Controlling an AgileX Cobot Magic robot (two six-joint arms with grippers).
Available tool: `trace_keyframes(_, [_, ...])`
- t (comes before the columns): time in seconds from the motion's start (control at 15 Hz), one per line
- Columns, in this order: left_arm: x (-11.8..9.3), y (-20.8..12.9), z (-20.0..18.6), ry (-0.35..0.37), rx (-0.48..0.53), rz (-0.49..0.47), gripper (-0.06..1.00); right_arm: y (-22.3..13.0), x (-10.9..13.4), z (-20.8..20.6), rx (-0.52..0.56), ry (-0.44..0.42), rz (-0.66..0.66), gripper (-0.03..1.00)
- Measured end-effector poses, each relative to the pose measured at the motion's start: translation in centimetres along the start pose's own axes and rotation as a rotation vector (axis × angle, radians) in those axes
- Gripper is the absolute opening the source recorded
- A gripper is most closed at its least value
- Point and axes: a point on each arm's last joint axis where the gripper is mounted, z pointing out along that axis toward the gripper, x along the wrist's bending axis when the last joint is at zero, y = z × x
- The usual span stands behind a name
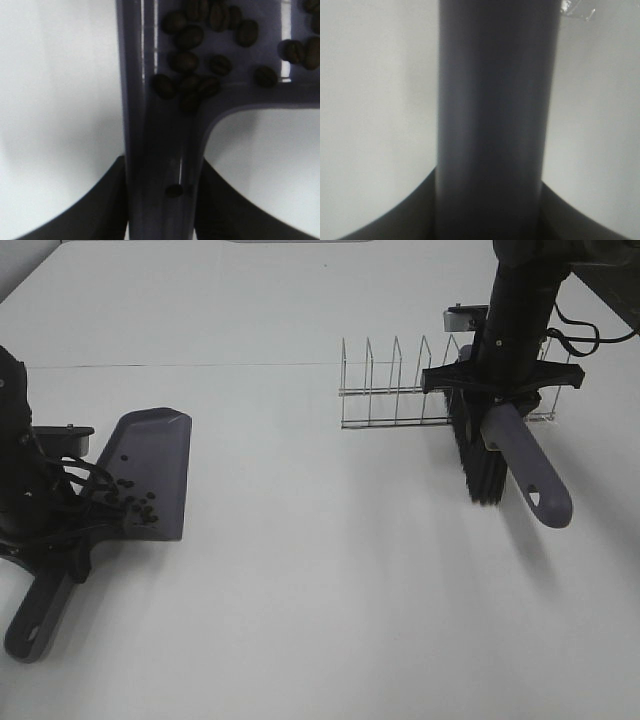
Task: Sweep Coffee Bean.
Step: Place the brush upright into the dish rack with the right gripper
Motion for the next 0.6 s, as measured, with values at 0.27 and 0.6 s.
trace_keyframes(0.27, [0.0,-0.1,0.0,0.002,0.011,0.0,0.33,2.1,0.2,0.8,-0.018,-0.008,0.0,0.34])
trace_keyframes(0.6, [0.0,-0.1,0.0,0.003,0.015,0.0,0.33,4.1,0.2,0.8,-0.075,-0.023,-0.023,0.34])
